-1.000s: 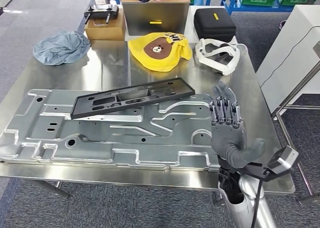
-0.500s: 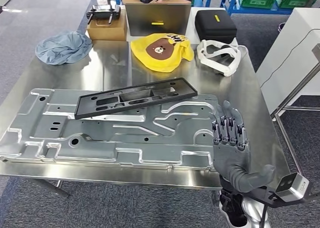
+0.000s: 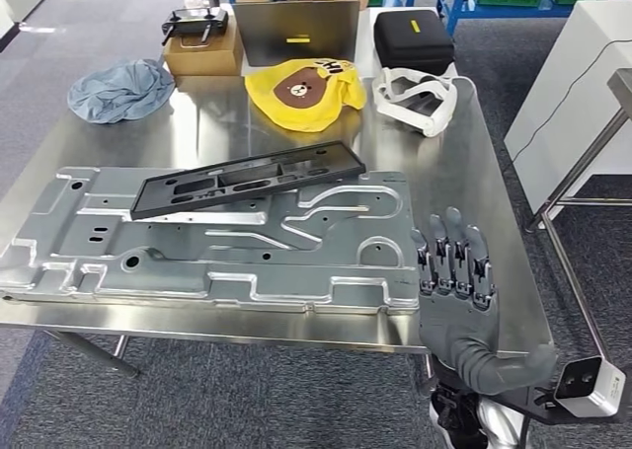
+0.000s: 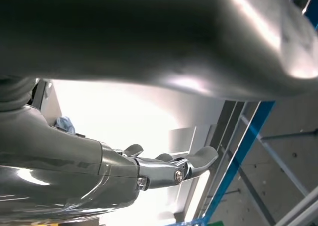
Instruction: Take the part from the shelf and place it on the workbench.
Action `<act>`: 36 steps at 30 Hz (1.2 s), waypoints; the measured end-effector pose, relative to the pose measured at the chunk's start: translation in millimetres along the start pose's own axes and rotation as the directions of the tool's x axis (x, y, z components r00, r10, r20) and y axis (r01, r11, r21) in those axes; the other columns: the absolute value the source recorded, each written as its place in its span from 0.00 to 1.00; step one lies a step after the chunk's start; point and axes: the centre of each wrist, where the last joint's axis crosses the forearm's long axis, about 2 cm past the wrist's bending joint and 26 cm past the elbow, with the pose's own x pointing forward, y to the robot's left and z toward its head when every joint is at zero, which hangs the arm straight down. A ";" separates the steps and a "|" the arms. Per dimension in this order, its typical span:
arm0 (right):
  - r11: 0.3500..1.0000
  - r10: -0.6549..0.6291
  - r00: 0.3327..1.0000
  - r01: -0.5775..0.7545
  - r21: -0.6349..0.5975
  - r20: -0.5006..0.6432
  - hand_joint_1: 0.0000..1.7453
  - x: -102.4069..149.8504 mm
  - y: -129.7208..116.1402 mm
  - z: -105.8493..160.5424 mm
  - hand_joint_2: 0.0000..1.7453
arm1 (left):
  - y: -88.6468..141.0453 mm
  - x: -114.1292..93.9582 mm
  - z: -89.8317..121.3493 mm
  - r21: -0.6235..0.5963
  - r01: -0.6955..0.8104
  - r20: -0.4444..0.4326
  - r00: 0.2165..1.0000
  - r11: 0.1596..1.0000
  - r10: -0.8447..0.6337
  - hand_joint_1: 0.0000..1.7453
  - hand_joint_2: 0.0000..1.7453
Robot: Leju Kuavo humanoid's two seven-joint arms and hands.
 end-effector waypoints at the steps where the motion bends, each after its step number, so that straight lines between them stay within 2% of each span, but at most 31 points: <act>1: 1.000 -0.001 1.000 0.001 0.000 0.008 0.00 1.4 1.1 -1.2 0.00 | 0.8 0.1 0.0 0.003 -0.005 0.001 1.000 1.000 0.005 0.00 0.00; 7: 1.000 -0.015 0.999 0.015 -0.011 0.038 0.00 9.3 7.7 -2.7 0.00 | 5.6 0.3 0.3 0.018 -0.020 0.003 1.000 1.000 0.020 0.00 0.00; 20: 0.998 -0.010 1.000 0.010 -0.069 -0.006 0.00 22.2 8.3 22.2 0.00 | 6.0 0.2 0.3 0.027 -0.068 0.031 0.997 0.997 0.067 0.00 0.00; 27: 0.989 -0.047 0.998 0.040 -0.146 -0.043 0.00 30.6 6.9 49.4 0.00 | 5.4 -3.9 1.4 0.037 -0.090 0.023 0.996 0.995 0.089 0.00 0.00; 36: 0.973 -0.086 0.988 0.055 -0.225 -0.130 0.00 32.2 11.9 84.1 0.00 | 2.2 -7.6 2.2 0.081 -0.061 -0.036 0.997 0.995 0.064 0.00 0.00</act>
